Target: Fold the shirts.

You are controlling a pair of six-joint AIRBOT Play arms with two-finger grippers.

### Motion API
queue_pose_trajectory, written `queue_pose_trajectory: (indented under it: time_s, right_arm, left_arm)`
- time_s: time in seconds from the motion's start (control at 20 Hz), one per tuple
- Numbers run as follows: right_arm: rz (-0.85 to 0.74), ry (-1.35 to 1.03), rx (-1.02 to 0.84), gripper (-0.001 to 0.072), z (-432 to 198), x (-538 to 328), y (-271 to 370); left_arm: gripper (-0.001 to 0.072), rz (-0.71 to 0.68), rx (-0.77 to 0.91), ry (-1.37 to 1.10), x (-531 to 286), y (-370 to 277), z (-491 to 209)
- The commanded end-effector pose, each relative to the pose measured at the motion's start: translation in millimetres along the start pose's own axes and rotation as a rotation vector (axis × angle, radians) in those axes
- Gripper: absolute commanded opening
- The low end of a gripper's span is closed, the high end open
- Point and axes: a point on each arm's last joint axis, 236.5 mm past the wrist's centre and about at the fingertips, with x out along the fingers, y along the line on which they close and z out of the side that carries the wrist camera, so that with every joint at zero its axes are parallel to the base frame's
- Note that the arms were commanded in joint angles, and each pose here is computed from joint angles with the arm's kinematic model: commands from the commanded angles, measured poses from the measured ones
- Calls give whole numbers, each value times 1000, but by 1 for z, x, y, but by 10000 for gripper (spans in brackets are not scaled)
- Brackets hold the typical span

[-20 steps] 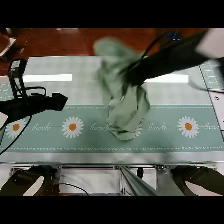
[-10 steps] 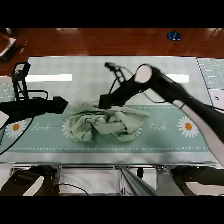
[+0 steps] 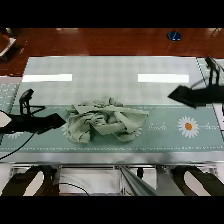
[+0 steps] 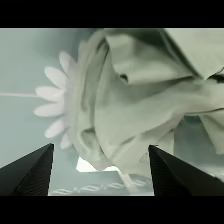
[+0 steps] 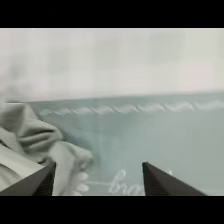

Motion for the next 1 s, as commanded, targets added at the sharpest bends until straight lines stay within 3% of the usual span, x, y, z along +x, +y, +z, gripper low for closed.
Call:
queue_pose_trajectory:
  time_s: [0.0,0.15,0.3,0.45,0.5,0.55,0.6,0.95]
  right_arm:
    - [57,-16,191,617,-63,23,-31]
    - [84,75,206,617,-100,45,-28]
    - [95,113,169,617,-112,51,-18]
    - [103,132,139,617,-119,55,-7]
    - [106,130,140,617,-119,56,-3]
    - [107,129,146,617,-119,58,1]
    - [111,136,141,617,-121,62,5]
    - [292,160,194,617,-121,113,67]
  left_arm:
    - [701,-196,-79,129,29,-18,-24]
    - [701,-238,-42,186,56,-27,-27]
    - [701,-193,-48,173,82,-19,-19]
    - [691,-252,1,163,87,-38,-10]
    - [470,-268,33,154,87,-45,-6]
    - [121,-273,53,148,86,-50,-2]
    - [17,-277,71,141,84,-55,1]
    - [17,-298,103,140,77,-65,8]
